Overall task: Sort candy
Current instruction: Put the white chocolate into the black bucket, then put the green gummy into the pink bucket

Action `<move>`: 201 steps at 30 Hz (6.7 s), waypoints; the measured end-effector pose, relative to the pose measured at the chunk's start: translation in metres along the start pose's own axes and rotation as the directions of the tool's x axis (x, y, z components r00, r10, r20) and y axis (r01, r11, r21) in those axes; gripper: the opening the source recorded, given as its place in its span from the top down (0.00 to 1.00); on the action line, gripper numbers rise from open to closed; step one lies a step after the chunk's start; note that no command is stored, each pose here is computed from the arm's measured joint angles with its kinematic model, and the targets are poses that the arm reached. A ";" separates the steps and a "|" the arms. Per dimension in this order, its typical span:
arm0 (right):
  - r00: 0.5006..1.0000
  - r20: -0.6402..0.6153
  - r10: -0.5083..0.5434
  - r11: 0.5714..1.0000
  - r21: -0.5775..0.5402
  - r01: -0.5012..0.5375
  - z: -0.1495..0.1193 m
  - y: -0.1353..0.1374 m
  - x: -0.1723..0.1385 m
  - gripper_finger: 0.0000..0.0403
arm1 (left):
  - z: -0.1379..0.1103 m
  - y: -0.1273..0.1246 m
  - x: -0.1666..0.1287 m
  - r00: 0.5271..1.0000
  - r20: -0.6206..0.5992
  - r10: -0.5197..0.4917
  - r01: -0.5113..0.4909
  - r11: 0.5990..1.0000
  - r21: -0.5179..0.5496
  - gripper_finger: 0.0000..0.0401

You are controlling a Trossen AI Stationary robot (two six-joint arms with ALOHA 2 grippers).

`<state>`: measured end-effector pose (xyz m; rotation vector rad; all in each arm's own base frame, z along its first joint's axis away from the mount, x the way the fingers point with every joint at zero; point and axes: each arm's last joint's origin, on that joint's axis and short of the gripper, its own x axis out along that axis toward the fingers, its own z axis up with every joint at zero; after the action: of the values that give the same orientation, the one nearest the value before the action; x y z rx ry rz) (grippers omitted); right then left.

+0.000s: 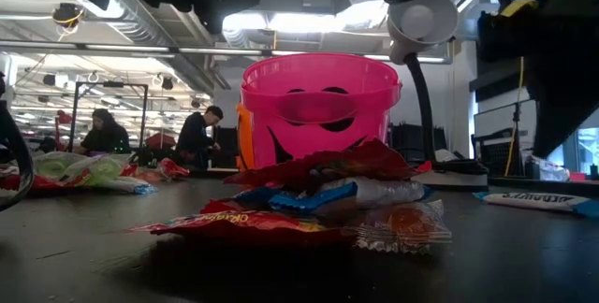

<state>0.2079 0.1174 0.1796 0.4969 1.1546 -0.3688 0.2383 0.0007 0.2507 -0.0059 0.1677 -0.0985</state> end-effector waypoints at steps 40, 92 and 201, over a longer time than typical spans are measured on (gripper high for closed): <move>0.992 0.026 -0.120 0.993 0.017 0.119 -0.022 0.007 0.017 1.00 | 0.006 0.002 0.000 0.996 0.057 0.071 -0.071 0.997 0.009 0.62; 0.812 0.473 0.342 0.926 -0.314 -0.207 0.043 0.074 -0.094 1.00 | 0.042 -0.113 0.118 0.973 -0.056 0.224 -0.075 0.536 0.841 0.33; 0.758 0.513 0.404 0.883 -0.434 -0.177 0.043 0.048 -0.138 0.67 | 0.097 -0.134 -0.040 0.765 -0.644 0.021 -0.068 0.997 -0.048 0.69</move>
<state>0.2153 0.1371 0.3306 0.2009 0.4909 -0.0122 0.2018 -0.1289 0.3545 -0.0374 0.8687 -0.0429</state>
